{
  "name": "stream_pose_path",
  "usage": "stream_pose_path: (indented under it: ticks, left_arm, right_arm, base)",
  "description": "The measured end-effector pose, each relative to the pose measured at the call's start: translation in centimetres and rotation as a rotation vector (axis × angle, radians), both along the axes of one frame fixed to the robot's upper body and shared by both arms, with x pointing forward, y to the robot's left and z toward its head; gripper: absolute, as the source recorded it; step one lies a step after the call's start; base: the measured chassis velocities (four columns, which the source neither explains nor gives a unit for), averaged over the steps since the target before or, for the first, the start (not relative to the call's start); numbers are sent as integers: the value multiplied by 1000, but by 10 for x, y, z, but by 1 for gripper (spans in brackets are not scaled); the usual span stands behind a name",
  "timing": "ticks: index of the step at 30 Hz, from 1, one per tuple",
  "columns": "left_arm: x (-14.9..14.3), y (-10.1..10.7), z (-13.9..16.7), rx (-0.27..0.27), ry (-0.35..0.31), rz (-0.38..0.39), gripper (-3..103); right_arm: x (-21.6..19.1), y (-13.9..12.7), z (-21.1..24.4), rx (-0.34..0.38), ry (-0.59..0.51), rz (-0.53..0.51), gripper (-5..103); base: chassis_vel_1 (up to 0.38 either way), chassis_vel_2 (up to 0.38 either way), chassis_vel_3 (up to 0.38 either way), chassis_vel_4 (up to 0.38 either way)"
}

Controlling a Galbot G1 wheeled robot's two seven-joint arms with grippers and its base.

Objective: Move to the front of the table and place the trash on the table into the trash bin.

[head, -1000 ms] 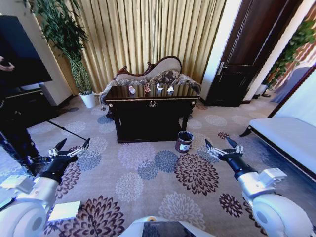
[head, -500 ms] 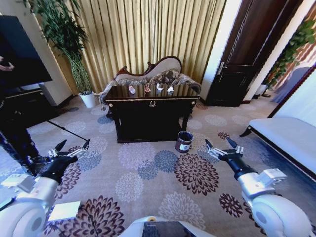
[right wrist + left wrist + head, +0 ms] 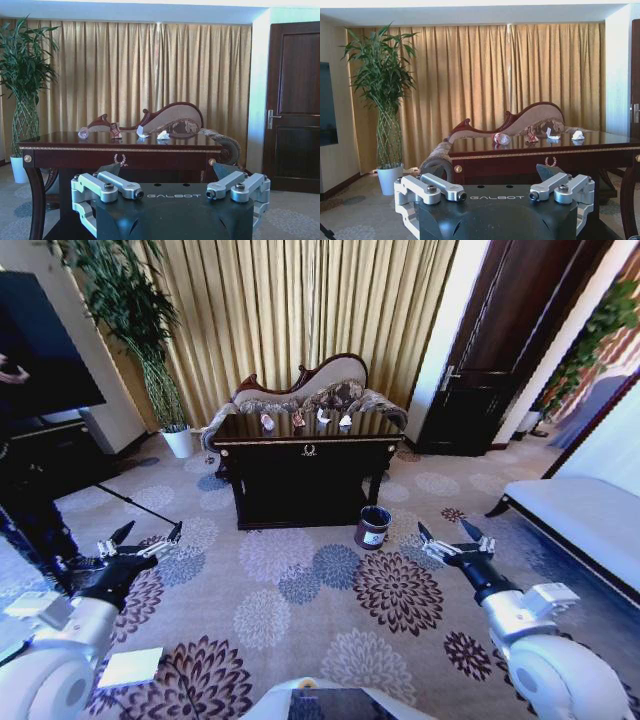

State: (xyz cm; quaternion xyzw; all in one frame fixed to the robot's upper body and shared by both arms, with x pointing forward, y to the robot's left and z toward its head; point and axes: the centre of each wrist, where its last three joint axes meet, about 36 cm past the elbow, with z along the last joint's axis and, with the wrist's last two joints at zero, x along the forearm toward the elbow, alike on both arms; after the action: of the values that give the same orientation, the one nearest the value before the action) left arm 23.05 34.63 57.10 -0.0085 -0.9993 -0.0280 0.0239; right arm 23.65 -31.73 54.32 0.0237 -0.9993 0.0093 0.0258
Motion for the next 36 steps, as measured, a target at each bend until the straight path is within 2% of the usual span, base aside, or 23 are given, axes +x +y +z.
stream_pose_path:
  ticks: [9, 11, 36]
  left_arm:
    - [1, 3, -4, 7, -28, -12, 100]
    - [1, 3, -5, -5, -35, -21, 100]
    - [0, 3, -9, -21, -35, -23, 100]
  right_arm:
    - [0, 0, -1, 2, -6, -8, 100]
    - [0, 0, -1, 3, -7, -9, 100]
    - [-1, 1, 1, -9, -11, 5, 100]
  base:
    - [0, 0, 0, 0]
    - [0, 0, 0, 0]
    - [-12, 9, 10, -12]
